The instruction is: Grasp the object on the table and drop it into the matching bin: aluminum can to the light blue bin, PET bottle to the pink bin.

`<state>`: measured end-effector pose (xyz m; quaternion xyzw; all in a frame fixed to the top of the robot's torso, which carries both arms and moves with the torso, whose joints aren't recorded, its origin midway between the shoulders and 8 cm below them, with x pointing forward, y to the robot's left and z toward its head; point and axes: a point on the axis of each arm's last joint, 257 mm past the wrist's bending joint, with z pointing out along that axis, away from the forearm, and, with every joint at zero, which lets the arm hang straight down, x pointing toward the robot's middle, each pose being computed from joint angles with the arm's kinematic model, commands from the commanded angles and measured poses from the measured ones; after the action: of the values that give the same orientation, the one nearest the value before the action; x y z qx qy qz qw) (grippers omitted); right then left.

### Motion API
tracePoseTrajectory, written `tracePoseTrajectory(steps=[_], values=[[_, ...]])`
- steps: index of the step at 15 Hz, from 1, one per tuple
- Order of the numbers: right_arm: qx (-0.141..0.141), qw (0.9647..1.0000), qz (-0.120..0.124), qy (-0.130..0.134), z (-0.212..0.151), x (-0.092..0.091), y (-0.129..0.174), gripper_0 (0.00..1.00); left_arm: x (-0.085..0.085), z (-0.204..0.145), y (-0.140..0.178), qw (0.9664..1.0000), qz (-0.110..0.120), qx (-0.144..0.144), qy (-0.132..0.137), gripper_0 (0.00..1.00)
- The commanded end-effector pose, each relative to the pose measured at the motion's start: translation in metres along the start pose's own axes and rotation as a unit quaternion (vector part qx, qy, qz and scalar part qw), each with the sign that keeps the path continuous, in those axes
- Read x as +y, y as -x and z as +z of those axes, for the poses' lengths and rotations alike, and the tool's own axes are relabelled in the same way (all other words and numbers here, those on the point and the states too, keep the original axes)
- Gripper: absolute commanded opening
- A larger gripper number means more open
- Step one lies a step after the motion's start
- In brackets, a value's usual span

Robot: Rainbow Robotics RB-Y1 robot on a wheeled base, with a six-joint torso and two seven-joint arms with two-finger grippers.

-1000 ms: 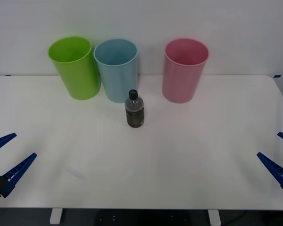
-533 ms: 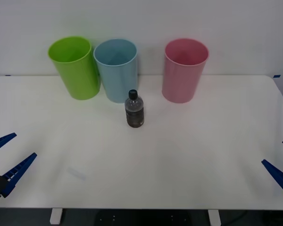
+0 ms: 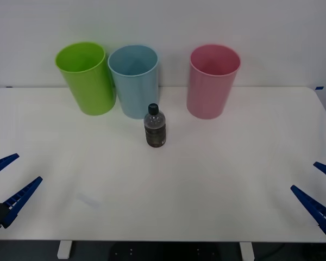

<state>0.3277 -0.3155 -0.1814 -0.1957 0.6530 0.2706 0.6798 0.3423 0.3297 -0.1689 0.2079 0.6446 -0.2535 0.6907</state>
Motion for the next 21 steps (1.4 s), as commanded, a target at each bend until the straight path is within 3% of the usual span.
tracePoseTrajectory(steps=[1,7,16,21], values=[[-0.004,1.0000,0.000,0.007,0.015,0.001,-0.009,1.00,0.000,0.000,0.000,1.0000,0.000,0.000,0.000,1.00],[-0.012,0.9984,-0.052,0.021,0.054,-0.003,-0.028,1.00,0.000,0.000,0.000,1.0000,0.000,0.000,0.000,1.00],[-0.004,0.9980,-0.053,0.035,0.127,0.018,-0.048,1.00,0.000,0.000,0.000,1.0000,0.000,0.000,0.000,1.00],[0.003,0.9959,-0.086,0.028,0.157,0.027,-0.058,1.00,0.000,0.000,0.000,1.0000,0.000,0.000,0.000,1.00]])
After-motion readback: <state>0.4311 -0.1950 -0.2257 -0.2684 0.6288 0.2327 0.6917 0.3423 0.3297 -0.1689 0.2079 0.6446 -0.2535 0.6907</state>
